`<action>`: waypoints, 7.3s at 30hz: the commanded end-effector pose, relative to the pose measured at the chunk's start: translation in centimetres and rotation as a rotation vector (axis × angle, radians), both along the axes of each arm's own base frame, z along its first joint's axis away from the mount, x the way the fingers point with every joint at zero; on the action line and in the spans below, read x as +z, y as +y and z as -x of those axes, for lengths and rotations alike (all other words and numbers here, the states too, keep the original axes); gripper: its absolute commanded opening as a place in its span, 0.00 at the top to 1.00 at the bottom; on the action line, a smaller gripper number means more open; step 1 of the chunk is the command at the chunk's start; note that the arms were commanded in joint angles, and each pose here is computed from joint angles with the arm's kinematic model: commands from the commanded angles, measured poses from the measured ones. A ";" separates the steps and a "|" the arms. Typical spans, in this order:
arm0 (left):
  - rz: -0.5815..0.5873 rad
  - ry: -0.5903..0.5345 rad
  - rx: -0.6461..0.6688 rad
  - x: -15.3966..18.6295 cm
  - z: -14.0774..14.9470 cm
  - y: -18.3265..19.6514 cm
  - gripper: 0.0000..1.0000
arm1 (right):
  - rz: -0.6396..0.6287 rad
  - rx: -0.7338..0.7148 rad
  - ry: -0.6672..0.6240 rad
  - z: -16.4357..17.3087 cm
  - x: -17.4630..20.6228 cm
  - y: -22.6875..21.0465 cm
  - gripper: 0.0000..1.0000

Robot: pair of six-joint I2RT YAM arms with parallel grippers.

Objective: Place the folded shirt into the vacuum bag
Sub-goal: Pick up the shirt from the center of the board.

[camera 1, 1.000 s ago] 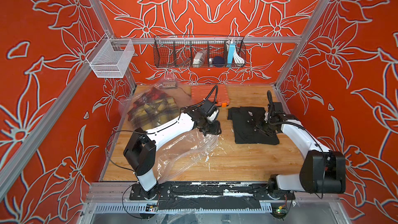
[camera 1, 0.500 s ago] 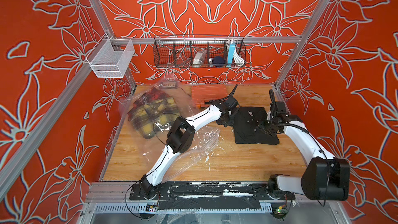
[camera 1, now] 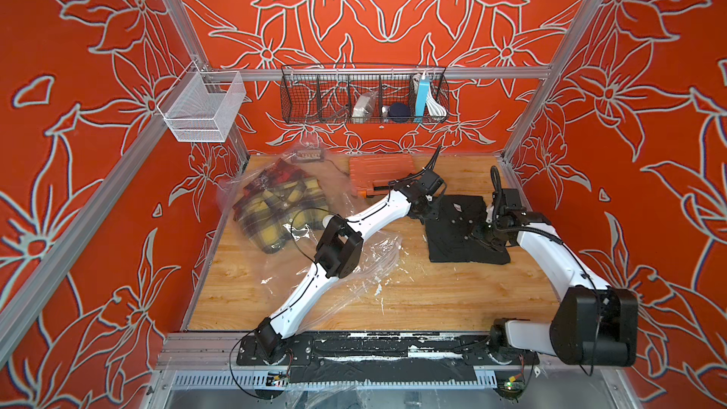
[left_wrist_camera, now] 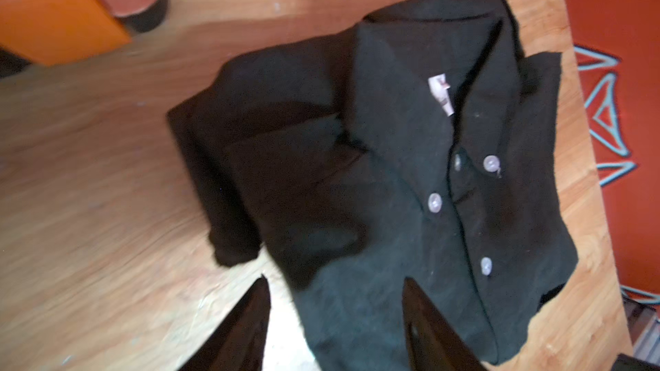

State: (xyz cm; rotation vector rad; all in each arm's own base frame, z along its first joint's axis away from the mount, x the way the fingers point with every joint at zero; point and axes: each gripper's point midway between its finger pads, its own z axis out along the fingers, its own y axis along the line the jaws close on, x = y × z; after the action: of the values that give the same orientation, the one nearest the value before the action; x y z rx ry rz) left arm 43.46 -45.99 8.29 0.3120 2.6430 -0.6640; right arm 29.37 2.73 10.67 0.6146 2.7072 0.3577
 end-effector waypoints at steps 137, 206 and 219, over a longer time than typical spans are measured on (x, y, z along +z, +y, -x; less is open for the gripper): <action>0.109 0.247 0.045 0.8 10.3 16.8 0.57 | 0.412 0.465 0.206 -1.9 -6.4 15.9 0.54; 0.144 0.548 -0.146 -5.5 16.5 8.2 1.00 | -0.078 0.287 -0.317 1.5 6.3 9.7 1.00; 0.122 0.495 -0.117 -7.2 14.7 8.9 0.95 | -0.137 0.354 -0.358 -0.9 6.1 12.7 1.00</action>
State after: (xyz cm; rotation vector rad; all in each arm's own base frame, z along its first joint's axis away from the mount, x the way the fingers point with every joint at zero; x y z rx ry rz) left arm 28.74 -38.06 2.81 0.2995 3.0193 -1.1249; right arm 28.91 14.02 15.87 0.1148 2.5128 0.6239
